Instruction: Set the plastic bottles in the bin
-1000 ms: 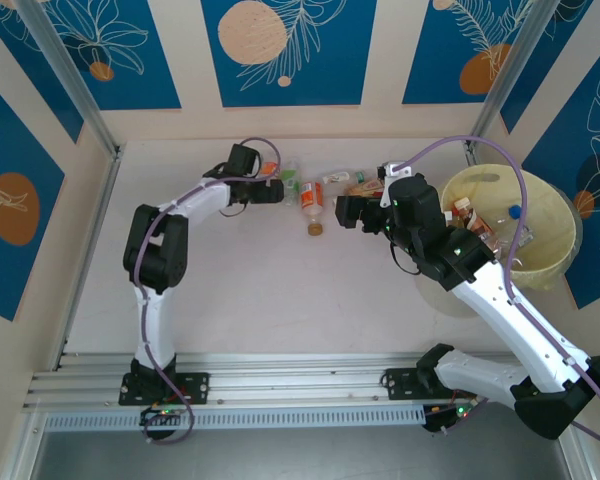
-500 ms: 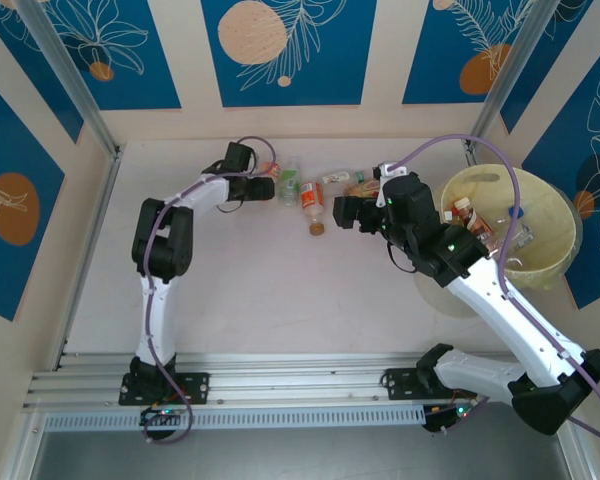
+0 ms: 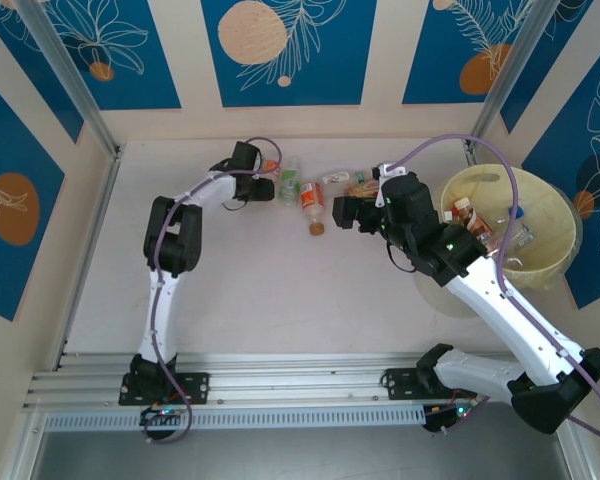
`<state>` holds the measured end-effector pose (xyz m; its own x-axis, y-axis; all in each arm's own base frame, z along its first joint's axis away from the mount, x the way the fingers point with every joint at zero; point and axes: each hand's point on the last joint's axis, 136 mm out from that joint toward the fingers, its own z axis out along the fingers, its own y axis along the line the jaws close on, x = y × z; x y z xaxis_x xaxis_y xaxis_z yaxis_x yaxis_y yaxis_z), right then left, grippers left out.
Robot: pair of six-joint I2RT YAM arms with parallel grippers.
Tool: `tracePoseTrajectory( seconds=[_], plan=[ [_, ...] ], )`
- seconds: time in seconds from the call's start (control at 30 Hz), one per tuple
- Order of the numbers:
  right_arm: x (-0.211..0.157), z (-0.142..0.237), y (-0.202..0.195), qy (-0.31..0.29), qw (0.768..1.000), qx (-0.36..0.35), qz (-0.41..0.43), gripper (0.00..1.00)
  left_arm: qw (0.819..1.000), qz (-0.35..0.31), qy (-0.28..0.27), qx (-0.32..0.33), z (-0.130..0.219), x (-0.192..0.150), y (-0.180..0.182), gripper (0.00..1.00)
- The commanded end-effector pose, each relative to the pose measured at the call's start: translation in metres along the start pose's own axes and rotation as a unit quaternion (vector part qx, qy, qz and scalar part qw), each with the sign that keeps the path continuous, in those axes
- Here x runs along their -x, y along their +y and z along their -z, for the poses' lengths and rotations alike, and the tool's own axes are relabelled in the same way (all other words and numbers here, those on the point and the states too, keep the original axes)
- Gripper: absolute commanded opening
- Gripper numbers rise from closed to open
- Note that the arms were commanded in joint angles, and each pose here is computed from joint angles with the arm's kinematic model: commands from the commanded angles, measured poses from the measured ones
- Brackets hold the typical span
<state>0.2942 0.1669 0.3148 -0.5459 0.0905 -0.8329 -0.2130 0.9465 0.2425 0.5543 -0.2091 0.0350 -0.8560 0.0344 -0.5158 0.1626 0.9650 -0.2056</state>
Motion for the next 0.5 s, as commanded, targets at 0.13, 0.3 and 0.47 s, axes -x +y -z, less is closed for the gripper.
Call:
tracePoseTrajectory(
  seconds=[0.13,0.3,0.47],
  plan=[
    [0.007,0.003,-0.003,-0.012,1.0,-0.011,-0.001,1.0,0.999,-0.026,0.036,0.009,-0.012,-0.017,-0.008,0.35],
    [0.005,0.002,-0.005,-0.01,1.0,-0.014,0.001,1.0,0.999,-0.034,0.031,0.012,0.008,-0.018,-0.007,0.2],
    [0.004,0.0,-0.006,-0.01,1.0,-0.015,0.002,0.99,0.999,-0.037,-0.017,0.011,0.054,-0.018,-0.005,0.06]
  ],
)
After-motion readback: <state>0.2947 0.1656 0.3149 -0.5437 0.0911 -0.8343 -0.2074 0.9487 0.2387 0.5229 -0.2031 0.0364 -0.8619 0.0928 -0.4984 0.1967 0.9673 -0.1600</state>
